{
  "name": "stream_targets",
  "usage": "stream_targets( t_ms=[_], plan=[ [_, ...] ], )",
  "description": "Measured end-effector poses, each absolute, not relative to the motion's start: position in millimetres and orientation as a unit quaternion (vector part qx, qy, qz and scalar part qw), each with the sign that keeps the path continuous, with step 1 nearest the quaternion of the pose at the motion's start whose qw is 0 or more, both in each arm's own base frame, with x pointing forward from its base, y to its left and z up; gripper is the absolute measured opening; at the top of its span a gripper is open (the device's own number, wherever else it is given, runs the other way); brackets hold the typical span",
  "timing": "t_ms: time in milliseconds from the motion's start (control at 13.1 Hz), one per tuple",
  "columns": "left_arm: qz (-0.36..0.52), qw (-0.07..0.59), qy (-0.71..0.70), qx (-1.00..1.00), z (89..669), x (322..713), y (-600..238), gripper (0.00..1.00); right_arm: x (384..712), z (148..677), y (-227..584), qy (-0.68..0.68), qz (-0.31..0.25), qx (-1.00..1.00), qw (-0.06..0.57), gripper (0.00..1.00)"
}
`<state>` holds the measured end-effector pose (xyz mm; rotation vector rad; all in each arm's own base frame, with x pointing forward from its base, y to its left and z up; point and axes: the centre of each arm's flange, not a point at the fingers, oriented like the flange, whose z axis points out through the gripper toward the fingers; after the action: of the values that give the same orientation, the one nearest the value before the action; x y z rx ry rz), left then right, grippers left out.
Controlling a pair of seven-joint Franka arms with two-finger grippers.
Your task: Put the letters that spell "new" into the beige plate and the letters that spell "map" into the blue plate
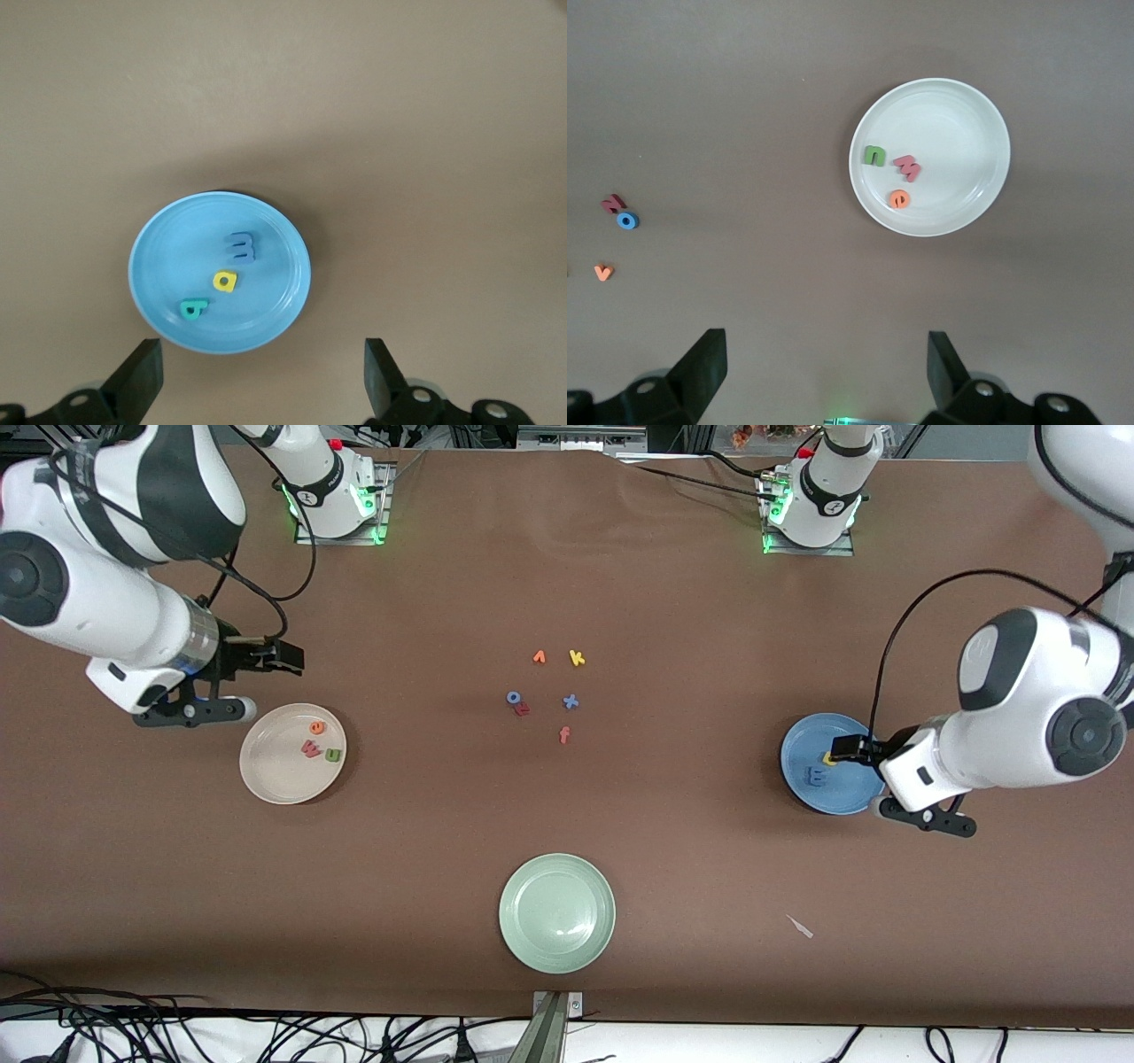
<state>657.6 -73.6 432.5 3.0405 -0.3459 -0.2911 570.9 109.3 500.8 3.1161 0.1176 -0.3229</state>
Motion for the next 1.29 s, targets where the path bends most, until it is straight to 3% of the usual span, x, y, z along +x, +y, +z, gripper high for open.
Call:
stream_targets(
  t_ms=[533,761,1293],
  plan=[
    [0.002,-0.018,-0.080,0.997,585,632,-68,1.00,560,536,69,0.005,-0.089,0.996,0.000,1.00],
    [0.032,0.029,-0.037,0.998,627,610,-41,1.00,548,560,56,-0.001,-0.079,0.997,-0.001,1.00],
    [0.008,0.029,-0.046,0.998,572,586,-60,1.00,544,569,51,0.006,-0.070,0.998,-0.001,1.00]
  ],
)
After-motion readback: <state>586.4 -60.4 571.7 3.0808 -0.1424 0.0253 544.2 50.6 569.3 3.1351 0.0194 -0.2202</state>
